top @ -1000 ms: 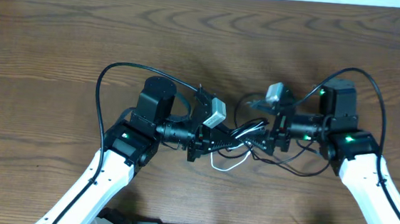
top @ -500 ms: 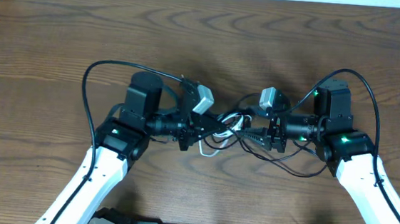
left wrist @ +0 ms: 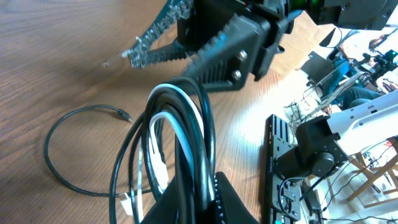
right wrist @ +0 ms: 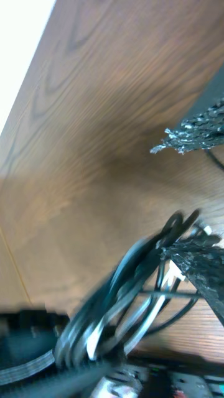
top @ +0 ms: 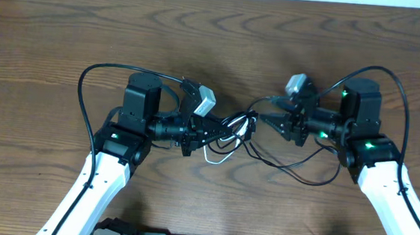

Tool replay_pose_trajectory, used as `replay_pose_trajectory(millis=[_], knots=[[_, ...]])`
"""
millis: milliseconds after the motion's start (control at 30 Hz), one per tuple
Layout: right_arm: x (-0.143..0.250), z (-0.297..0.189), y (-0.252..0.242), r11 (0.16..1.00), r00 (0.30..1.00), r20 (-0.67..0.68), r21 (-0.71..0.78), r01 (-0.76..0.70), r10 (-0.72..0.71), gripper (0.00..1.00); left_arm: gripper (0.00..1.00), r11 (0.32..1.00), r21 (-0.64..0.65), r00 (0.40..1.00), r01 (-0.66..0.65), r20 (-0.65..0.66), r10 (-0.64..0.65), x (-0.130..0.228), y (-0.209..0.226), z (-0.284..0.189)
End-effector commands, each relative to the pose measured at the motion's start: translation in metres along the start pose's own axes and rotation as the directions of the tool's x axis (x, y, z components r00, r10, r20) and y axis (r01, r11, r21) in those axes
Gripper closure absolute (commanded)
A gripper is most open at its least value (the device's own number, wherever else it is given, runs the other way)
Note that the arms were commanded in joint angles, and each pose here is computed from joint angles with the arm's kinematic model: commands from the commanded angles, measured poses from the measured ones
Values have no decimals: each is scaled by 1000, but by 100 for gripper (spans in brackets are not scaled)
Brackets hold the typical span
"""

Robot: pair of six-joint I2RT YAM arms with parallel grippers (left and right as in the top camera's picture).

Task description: Untangle cables

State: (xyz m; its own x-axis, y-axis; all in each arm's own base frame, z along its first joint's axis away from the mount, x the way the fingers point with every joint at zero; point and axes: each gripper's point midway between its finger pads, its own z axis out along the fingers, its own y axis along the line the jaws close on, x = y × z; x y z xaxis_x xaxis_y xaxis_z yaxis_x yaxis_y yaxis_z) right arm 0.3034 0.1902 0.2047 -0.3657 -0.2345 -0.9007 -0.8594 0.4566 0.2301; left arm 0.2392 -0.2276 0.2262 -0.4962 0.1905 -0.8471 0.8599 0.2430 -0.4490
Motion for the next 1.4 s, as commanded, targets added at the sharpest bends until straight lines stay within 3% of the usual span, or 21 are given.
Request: replay_pose_trajectory(millis=[0, 100, 333, 433, 667, 900, 1367], knots=[[1, -3, -8, 995, 996, -9, 45, -88, 88, 51, 92, 997, 76, 999, -25, 22, 23, -9, -14, -3], [3, -3, -7, 996, 996, -15, 43, -82, 82, 48, 92, 992, 120, 998, -47, 39, 43, -14, -21, -4], [24, -4, 0, 1000, 995, -93, 18, -25, 26, 45, 92, 994, 83, 994, -72, 90, 64, -32, -16, -4], [27, -4, -2, 999, 994, -104, 31, -24, 28, 44, 92, 1000, 7, 993, -28, 114, 27, -41, -3, -4], [26, -4, -3, 999, 994, -104, 37, -21, 25, 42, 92, 1000, 15, 992, 3, 123, -5, -44, -4, -5], [24, -4, -5, 999, 995, -95, 44, -19, 23, 37, 92, 985, 167, 993, -37, 118, 17, -45, -31, -7], [19, -4, -7, 998, 996, -76, 52, -36, 40, 33, 92, 975, 219, 994, -40, 108, 16, -43, -40, -9]])
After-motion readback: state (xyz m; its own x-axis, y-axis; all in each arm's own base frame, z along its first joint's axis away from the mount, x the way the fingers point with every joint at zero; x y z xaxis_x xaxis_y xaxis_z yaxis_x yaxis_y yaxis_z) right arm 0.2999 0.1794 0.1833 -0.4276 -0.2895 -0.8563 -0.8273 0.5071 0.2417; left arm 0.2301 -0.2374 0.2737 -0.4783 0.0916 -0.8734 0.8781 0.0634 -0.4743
